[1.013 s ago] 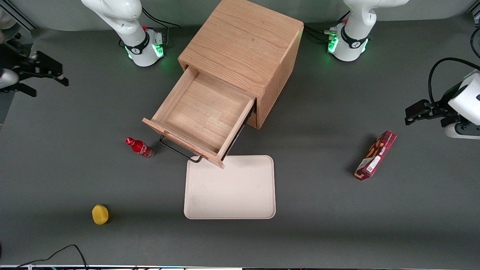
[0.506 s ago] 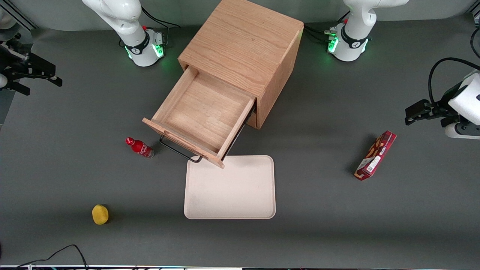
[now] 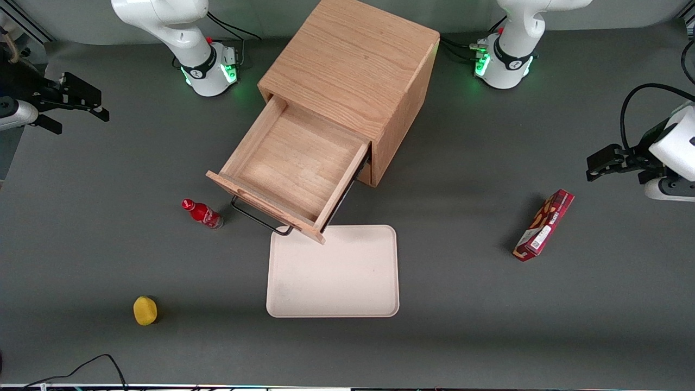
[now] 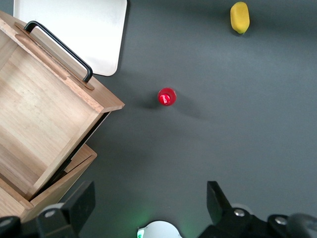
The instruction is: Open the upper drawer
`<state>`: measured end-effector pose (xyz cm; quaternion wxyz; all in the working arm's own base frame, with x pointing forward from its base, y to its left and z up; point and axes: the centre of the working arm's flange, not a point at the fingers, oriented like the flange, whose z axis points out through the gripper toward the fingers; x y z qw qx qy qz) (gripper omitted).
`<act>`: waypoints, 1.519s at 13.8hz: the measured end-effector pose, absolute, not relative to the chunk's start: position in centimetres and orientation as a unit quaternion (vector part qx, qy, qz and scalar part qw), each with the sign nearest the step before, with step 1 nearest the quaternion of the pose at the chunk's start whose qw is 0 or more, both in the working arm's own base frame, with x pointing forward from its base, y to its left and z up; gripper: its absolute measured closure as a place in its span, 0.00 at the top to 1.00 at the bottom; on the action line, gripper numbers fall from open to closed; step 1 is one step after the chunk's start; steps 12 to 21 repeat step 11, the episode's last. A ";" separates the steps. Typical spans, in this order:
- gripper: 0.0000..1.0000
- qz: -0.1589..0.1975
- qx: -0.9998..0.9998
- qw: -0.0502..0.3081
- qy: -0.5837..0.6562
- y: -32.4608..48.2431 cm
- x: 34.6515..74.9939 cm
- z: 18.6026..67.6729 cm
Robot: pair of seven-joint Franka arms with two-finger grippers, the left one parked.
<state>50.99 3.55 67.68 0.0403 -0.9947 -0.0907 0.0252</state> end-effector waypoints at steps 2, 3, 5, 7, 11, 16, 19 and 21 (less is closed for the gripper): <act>1.00 0.029 -0.995 0.041 -0.087 3.7 51.0 67.5; 1.00 0.030 -0.995 0.041 -0.085 3.7 51.0 67.4; 1.00 0.036 -0.996 0.040 -0.075 3.7 51.3 66.9; 1.00 0.042 -0.997 0.039 -0.055 3.5 52.3 65.6; 1.00 0.055 -0.998 0.034 -0.013 2.3 53.9 63.3; 1.00 0.055 -0.998 0.034 -0.013 2.3 53.9 63.3; 1.00 0.055 -0.998 0.034 -0.013 2.3 53.9 63.3; 1.00 0.055 -0.998 0.034 -0.013 2.3 53.9 63.3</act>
